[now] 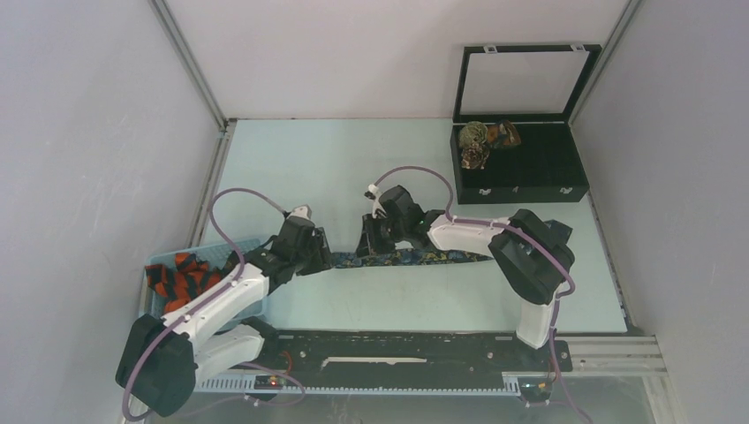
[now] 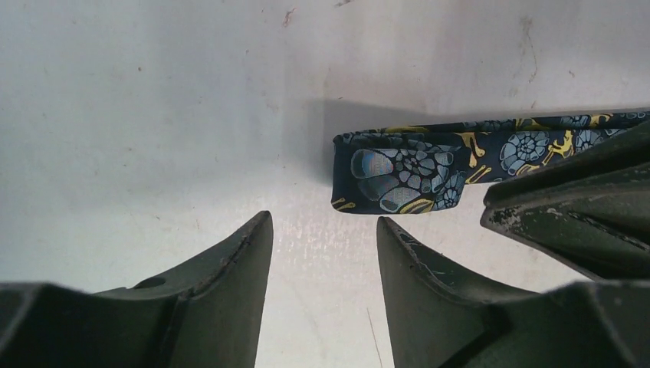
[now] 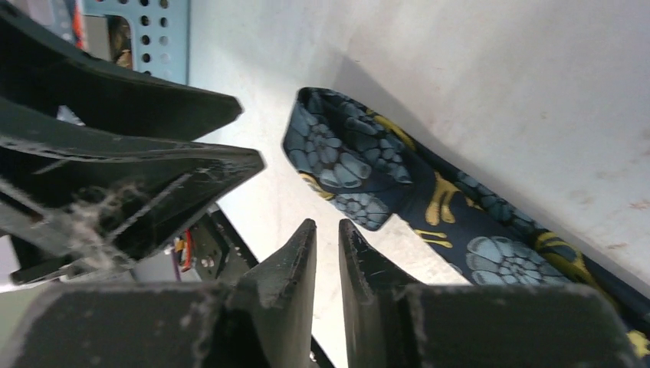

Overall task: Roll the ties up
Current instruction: Roll the tie at the center of the board.

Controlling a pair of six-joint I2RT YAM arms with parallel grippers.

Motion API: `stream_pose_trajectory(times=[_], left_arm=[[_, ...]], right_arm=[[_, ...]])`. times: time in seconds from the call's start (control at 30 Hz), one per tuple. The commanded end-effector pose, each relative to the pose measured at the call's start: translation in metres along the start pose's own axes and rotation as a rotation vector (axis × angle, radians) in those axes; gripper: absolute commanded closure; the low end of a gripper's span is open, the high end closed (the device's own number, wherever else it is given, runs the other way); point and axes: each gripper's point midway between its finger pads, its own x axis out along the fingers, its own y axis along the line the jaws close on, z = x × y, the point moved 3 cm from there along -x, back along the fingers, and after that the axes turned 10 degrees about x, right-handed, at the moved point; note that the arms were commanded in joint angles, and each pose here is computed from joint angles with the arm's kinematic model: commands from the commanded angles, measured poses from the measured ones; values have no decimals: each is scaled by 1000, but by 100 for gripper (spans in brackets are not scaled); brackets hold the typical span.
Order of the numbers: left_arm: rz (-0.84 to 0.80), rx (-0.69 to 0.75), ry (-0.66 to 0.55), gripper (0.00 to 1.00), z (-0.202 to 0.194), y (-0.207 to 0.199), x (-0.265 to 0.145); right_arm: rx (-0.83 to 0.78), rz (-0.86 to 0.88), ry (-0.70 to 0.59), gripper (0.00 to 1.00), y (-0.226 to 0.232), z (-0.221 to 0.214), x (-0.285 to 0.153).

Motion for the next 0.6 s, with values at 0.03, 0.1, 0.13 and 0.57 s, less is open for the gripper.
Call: stream_pose_trajectory(times=[0.03,0.1,0.13,0.57], left_arm=[[-74,30,-61,43,9,-8,11],[-116,29,-67,44,9,-13,12],[-125,29,-73,44,9,-14,13],[-193,39,-67,41,5,-15,21]], right_arm=[[-23,125,5,84,36,9,3],[-19,128,19,87,34,9,8],[-18,127,23,88,32,9,10],[57,88,75,96,-9,10,35]])
